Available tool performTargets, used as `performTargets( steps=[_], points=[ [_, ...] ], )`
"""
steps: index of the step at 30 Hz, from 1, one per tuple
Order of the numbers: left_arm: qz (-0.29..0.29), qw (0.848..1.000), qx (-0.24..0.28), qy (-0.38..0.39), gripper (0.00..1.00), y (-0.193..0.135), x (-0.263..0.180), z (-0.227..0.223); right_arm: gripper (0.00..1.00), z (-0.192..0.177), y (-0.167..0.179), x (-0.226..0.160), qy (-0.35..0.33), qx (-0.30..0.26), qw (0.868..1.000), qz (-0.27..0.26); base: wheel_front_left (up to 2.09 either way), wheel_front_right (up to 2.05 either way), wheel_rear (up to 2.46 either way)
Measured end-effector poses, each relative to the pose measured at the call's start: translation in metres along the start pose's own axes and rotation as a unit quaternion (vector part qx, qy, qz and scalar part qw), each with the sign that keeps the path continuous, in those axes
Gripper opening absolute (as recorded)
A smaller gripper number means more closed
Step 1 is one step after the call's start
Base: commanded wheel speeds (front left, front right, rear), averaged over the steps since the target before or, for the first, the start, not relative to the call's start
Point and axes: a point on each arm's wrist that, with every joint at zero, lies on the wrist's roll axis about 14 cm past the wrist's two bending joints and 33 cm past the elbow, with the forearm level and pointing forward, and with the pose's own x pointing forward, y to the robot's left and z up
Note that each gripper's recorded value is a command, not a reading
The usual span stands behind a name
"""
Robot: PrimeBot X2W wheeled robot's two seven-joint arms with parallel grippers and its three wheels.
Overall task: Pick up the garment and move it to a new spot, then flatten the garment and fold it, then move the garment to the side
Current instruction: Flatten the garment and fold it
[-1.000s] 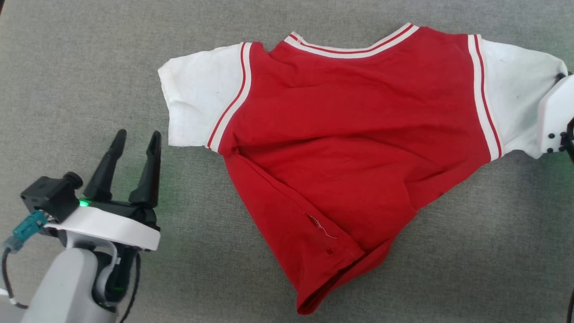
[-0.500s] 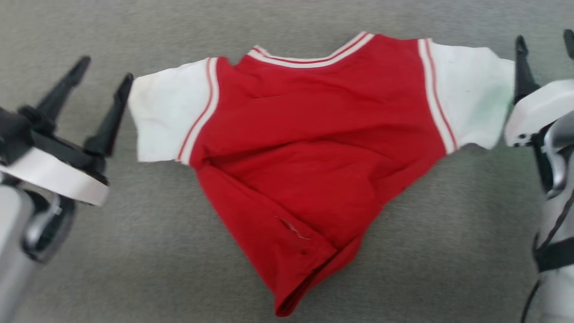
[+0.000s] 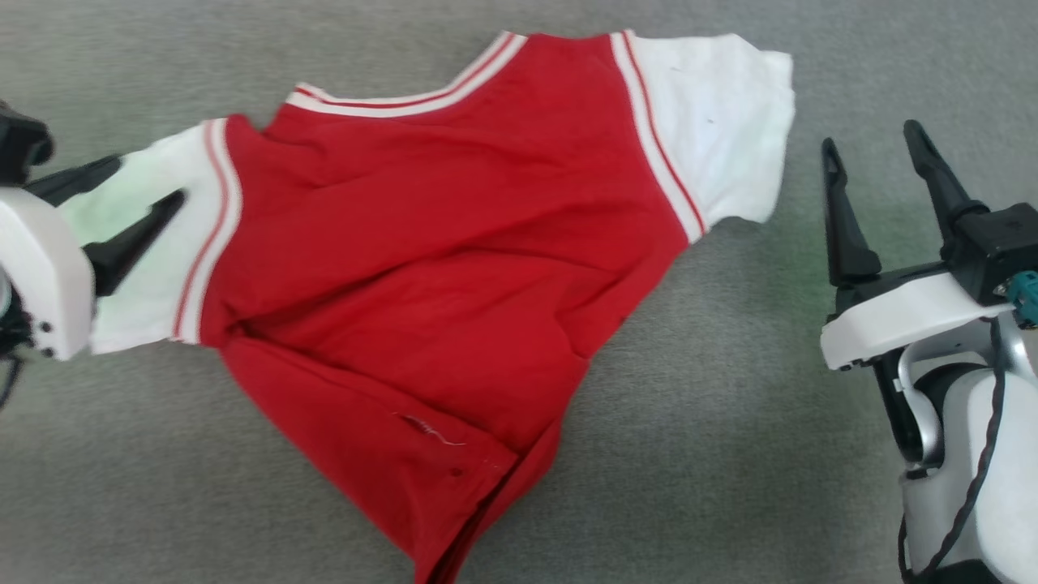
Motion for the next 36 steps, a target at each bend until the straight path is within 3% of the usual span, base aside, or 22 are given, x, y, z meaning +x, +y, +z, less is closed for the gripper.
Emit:
performTargets(
  steps=[4,8,16,17,18,19,26,33,36],
  points=[
    [0.011,0.996,0.000,0.087,1.00,0.016,0.013,-0.028,1.00,-0.005,-0.003,-0.006,0.006,0.000,1.000,-0.004,0.00,0.00,0.00],
    [0.035,0.992,0.023,0.118,1.00,0.037,0.025,-0.035,1.00,-0.014,-0.003,-0.009,0.019,0.002,1.000,-0.004,0.00,0.00,0.00],
    [0.016,0.988,-0.009,0.152,1.00,0.028,0.037,-0.046,1.00,-0.028,0.008,-0.006,0.041,0.001,0.999,0.010,0.00,0.00,0.00],
    [0.012,0.988,-0.016,0.156,0.79,0.025,0.036,-0.047,1.00,-0.029,0.010,-0.005,0.043,0.001,0.999,0.013,0.00,0.00,0.00],
    [0.005,0.987,-0.021,0.162,0.47,0.021,0.036,-0.048,1.00,-0.030,0.012,-0.003,0.046,0.000,0.999,0.016,0.00,0.00,0.00],
    [-0.001,0.985,-0.022,0.169,0.02,0.018,0.035,-0.050,1.00,-0.030,0.014,-0.001,0.047,-0.001,0.999,0.021,0.00,0.00,0.00],
    [-0.020,0.985,-0.024,0.170,0.00,0.009,0.035,-0.054,1.00,-0.037,0.035,0.028,0.092,-0.021,0.993,0.075,0.00,0.00,0.00],
    [-0.026,0.988,-0.020,0.151,0.00,0.008,0.043,-0.054,1.00,-0.037,0.036,0.083,0.181,-0.053,0.976,0.114,0.00,0.00,0.00],
    [-0.028,0.989,-0.019,0.141,0.00,0.008,0.046,-0.054,1.00,-0.044,0.040,0.101,0.240,-0.054,0.961,0.126,0.00,0.00,0.00]
  ],
)
